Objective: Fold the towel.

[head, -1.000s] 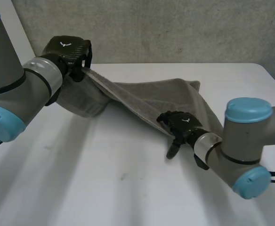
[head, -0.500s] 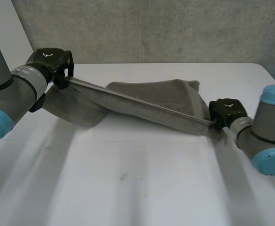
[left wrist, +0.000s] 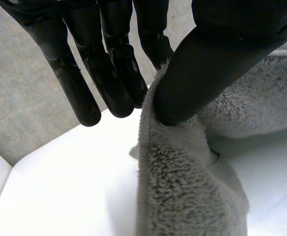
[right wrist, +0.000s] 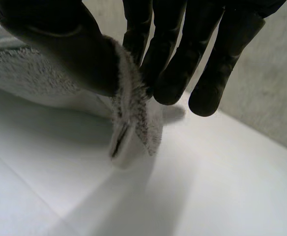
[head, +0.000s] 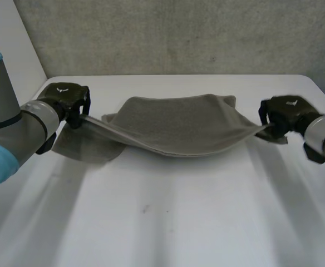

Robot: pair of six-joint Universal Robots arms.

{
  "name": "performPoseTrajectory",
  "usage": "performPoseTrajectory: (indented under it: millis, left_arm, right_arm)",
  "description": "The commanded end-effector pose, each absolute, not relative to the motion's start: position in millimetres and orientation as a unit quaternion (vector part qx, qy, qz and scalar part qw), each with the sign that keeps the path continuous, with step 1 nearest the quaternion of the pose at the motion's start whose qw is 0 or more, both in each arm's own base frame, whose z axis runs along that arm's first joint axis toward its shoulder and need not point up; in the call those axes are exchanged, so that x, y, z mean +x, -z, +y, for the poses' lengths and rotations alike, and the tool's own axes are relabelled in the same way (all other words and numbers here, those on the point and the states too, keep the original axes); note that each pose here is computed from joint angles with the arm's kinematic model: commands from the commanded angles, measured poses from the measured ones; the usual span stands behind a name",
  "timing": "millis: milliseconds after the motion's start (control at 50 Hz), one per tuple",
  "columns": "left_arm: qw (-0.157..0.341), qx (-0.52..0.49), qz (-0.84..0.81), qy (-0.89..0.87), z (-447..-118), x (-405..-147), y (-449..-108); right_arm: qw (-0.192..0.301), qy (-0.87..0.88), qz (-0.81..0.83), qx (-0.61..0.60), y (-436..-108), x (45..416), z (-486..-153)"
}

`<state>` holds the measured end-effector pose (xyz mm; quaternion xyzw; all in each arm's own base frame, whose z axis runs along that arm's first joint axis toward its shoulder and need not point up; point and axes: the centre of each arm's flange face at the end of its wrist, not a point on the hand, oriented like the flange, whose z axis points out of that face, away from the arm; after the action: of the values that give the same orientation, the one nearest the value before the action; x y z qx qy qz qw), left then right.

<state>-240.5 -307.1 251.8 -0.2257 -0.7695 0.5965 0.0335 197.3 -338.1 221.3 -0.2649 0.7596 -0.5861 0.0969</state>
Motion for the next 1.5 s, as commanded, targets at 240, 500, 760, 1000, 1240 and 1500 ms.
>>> performPoseTrajectory:
  millis: [240,500,760,1000,1240,1500]
  left_arm:
    - [-0.023,-0.284,-0.71,-0.644,-260.8,-227.1,-339.5]
    - [-0.05,-0.35,-0.729,-0.586,-261.6,-232.9,-312.8]
    - [-0.068,-0.4,-0.739,-0.537,-327.7,-258.9,-241.4]
    - [-0.063,-0.248,-0.532,-0.807,-390.2,-280.8,-384.1]
    - [0.017,-0.185,-0.527,-0.829,-366.7,-267.1,-421.6]
    - [0.013,-0.241,-0.698,-0.674,-381.7,-246.1,-254.1]
  right_arm:
    - [-0.019,0.682,0.65,-0.333,-402.3,161.7,-289.1]
    - [-0.015,0.601,0.708,-0.371,-366.0,163.2,-307.1]
    - [-0.06,0.509,0.75,-0.419,-283.5,183.2,-351.9]
    - [-0.069,0.794,0.549,-0.251,-419.5,203.8,-399.6]
    - [-0.013,0.793,0.567,-0.22,-431.3,200.3,-378.3]
    - [-0.002,0.635,0.687,-0.353,-269.7,210.5,-379.9]
